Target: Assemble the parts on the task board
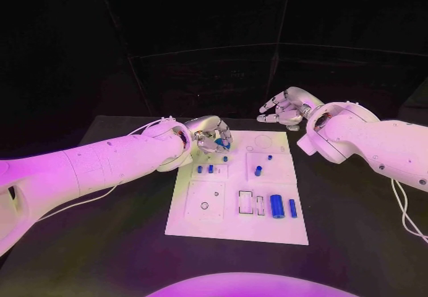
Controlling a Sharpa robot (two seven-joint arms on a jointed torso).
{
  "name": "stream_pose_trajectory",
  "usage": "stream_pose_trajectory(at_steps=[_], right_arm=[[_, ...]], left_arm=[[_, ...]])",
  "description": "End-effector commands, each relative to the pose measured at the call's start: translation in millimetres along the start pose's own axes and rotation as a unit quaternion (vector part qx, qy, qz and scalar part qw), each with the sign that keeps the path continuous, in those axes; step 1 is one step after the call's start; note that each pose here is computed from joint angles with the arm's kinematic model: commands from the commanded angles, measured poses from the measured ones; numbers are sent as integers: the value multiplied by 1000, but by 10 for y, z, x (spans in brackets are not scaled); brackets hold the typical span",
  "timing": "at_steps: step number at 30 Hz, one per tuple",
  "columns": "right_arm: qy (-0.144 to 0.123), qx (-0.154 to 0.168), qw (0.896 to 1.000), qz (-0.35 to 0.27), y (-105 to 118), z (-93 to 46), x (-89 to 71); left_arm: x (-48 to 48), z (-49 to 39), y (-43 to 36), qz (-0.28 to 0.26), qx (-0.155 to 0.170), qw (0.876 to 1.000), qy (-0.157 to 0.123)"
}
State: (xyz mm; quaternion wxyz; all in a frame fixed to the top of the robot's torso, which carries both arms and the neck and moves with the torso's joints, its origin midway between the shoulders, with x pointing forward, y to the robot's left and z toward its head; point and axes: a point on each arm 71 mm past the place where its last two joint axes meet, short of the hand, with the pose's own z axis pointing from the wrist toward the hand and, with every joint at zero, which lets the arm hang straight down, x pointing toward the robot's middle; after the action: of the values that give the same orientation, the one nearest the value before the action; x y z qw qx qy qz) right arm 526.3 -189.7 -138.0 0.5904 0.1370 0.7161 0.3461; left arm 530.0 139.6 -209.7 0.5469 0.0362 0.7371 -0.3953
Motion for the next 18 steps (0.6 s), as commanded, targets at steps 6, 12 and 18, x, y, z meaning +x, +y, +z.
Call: stream_pose_trajectory(at_steps=[6,12,18], right_arm=[[3,-7,1000,1,28,10,4],[4,-8,1000,1,38,16,13],[4,-10,1000,2,47,21,20]], left_arm=[[140,99,3,109,21,992,64],[196,166,3,130,13,988,84],[228,214,12,142,5,985,96]])
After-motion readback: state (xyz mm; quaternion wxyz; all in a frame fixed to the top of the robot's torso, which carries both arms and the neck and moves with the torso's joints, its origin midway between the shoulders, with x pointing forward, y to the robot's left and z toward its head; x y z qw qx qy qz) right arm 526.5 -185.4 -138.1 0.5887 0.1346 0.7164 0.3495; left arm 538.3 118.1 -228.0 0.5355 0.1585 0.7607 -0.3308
